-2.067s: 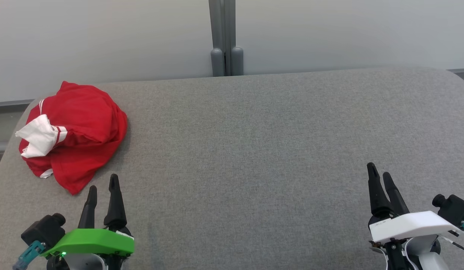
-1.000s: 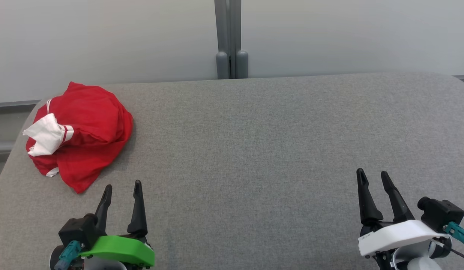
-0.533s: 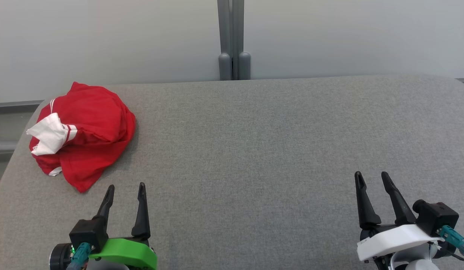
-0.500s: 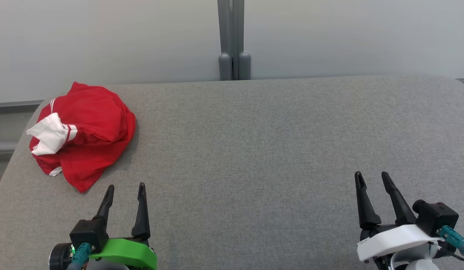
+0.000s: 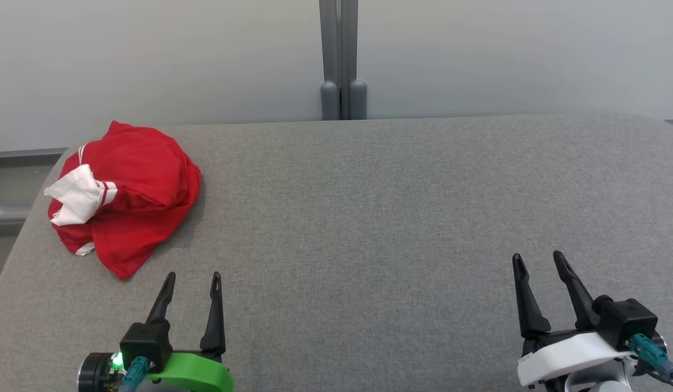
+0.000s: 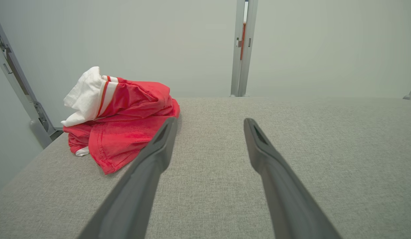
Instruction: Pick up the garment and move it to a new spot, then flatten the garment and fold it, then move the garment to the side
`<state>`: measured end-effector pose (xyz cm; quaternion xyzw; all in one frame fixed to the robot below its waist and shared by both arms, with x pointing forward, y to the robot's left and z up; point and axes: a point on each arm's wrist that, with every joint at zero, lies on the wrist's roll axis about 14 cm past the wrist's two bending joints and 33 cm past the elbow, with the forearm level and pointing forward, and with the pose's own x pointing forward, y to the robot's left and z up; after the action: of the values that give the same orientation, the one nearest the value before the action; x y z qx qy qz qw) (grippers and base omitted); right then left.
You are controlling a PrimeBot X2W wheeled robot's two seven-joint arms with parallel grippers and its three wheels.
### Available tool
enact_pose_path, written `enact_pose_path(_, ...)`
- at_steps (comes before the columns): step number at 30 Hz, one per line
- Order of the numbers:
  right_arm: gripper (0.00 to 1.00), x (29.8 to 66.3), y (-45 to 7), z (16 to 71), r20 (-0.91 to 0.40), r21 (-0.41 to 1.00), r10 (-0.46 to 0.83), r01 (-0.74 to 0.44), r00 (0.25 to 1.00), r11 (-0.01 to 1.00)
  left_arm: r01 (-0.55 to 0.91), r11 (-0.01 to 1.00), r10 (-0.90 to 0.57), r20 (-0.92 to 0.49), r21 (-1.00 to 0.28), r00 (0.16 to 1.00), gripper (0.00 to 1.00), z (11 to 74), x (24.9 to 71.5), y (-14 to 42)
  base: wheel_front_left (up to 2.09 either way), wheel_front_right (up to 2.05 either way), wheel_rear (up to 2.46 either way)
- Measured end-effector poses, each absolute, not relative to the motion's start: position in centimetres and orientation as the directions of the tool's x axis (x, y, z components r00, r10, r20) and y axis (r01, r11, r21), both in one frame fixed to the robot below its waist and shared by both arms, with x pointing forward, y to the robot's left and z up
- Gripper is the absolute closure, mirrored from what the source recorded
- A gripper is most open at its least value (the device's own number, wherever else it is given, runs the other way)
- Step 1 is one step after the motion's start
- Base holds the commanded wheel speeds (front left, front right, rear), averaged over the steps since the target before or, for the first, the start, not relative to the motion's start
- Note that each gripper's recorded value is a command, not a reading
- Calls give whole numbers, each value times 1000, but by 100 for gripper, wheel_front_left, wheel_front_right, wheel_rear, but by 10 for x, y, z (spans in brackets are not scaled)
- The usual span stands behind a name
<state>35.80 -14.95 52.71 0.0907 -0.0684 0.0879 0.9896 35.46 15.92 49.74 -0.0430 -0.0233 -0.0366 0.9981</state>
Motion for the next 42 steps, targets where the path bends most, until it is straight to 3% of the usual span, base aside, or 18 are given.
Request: enact_pose_path(42,0,355,-149,515,114,162,173,-190,978,968,26,994,-23,31,-103,999,0,505,347,174,0,0,0)
